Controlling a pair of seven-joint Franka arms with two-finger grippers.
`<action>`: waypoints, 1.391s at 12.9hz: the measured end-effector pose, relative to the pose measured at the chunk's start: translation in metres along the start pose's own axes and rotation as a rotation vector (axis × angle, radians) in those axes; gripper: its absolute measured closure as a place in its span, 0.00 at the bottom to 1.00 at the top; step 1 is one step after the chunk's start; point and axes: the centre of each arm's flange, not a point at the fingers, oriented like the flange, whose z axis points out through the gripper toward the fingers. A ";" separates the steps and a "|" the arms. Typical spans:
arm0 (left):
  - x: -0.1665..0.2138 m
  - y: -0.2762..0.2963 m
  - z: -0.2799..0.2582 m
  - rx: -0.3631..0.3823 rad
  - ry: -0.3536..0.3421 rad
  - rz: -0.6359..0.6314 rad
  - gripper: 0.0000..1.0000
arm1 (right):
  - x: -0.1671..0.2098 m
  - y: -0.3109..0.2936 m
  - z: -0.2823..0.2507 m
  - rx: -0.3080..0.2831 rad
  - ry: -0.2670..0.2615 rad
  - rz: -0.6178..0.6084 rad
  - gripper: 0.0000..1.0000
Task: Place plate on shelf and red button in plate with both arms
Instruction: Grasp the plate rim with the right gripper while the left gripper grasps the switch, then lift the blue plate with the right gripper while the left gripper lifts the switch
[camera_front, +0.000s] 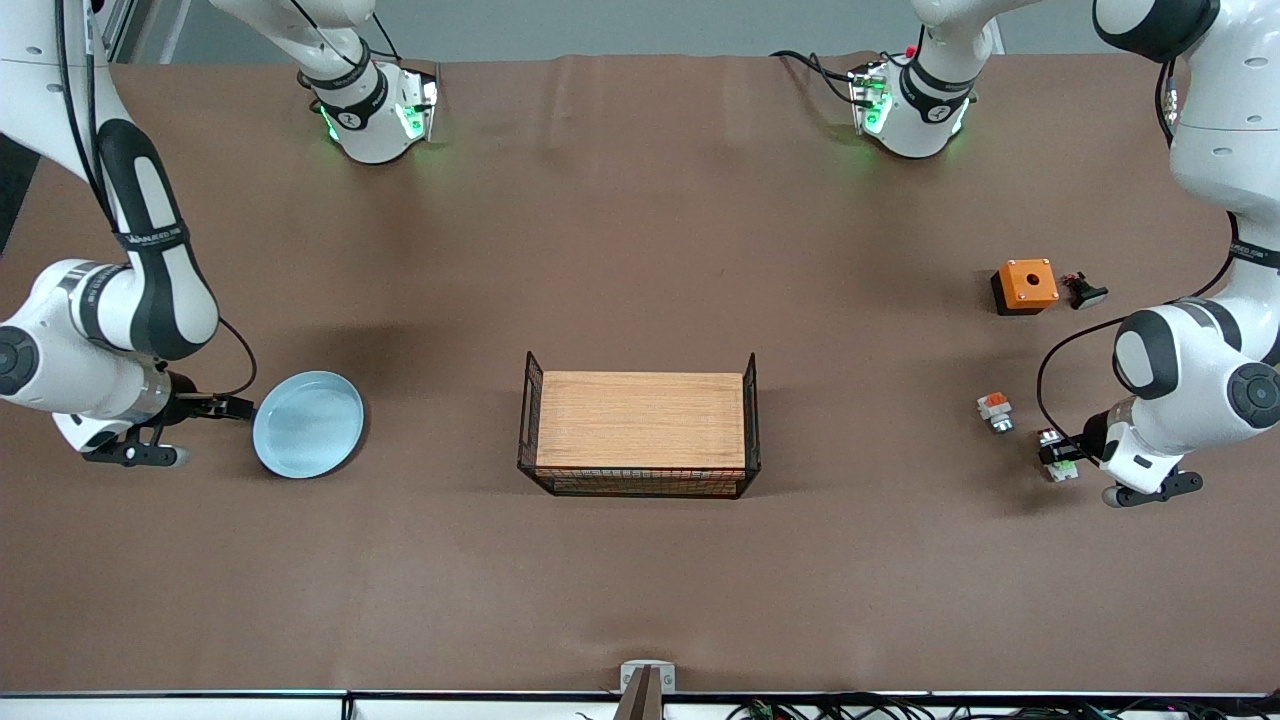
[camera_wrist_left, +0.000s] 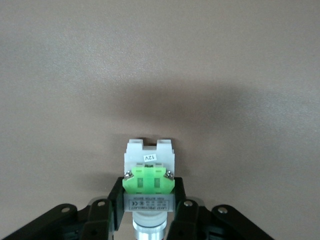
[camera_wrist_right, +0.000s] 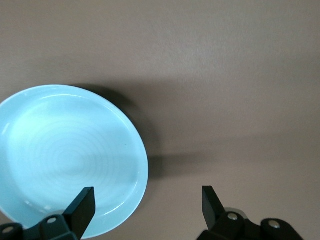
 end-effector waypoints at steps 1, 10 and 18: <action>0.001 -0.001 -0.003 0.001 0.005 0.002 0.59 | -0.004 0.000 0.007 0.001 -0.006 0.009 0.08; -0.013 0.020 -0.172 0.046 -0.019 0.079 0.59 | -0.015 -0.004 0.047 0.044 -0.036 0.060 0.21; -0.054 0.058 -0.276 0.056 -0.034 0.121 0.59 | -0.012 -0.005 0.060 0.048 -0.039 0.065 0.49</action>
